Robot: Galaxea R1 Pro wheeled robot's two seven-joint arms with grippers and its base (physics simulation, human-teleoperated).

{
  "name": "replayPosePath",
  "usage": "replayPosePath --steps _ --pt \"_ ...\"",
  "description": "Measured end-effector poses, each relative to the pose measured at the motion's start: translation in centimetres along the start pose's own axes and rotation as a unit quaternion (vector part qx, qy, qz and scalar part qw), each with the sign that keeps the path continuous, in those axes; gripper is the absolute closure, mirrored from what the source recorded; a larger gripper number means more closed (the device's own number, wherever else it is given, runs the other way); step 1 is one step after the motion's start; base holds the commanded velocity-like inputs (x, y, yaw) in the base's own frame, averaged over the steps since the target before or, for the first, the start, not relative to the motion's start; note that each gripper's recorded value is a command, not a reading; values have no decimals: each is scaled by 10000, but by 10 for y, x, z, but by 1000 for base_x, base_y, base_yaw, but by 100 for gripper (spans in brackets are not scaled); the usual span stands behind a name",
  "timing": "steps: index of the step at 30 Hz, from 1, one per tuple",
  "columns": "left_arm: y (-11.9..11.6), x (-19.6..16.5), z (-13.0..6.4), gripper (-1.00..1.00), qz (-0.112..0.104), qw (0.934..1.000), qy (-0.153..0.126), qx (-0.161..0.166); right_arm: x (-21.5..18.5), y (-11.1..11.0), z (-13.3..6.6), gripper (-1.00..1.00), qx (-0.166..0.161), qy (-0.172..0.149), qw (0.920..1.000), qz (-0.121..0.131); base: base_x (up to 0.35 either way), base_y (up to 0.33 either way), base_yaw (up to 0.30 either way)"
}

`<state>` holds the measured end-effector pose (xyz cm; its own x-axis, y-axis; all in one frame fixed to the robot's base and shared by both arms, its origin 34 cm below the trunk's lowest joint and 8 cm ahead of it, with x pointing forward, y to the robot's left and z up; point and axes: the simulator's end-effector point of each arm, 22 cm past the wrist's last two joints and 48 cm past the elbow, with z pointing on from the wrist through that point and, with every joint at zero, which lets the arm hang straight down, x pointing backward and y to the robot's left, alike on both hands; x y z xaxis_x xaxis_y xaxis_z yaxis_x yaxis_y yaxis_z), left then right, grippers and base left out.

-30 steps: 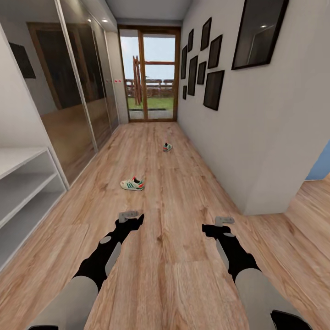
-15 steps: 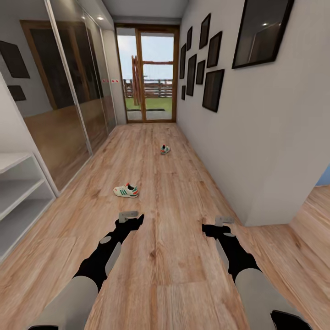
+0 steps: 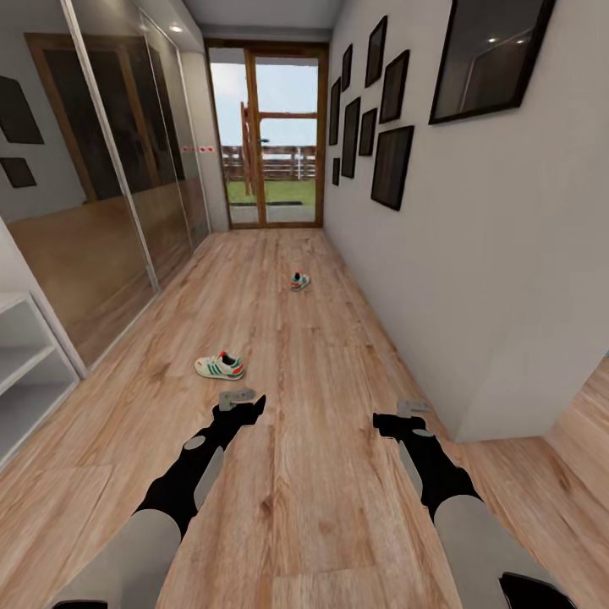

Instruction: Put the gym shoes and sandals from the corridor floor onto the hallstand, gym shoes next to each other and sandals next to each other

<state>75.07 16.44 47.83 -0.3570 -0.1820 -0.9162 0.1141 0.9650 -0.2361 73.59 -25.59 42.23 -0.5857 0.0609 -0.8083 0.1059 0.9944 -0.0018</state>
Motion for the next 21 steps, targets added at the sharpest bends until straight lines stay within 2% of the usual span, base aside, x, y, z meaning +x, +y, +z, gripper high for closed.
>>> replayPosePath --steps 10,21 --pt "0 0 0 -100 0 10000 0 0 1 0 0 -100 -2 6 10000 -1 327 -125 16" --pt "0 0 0 -100 0 10000 0 -2 1 1 0 -100 -7 6 10000 -1 327 -125 262"
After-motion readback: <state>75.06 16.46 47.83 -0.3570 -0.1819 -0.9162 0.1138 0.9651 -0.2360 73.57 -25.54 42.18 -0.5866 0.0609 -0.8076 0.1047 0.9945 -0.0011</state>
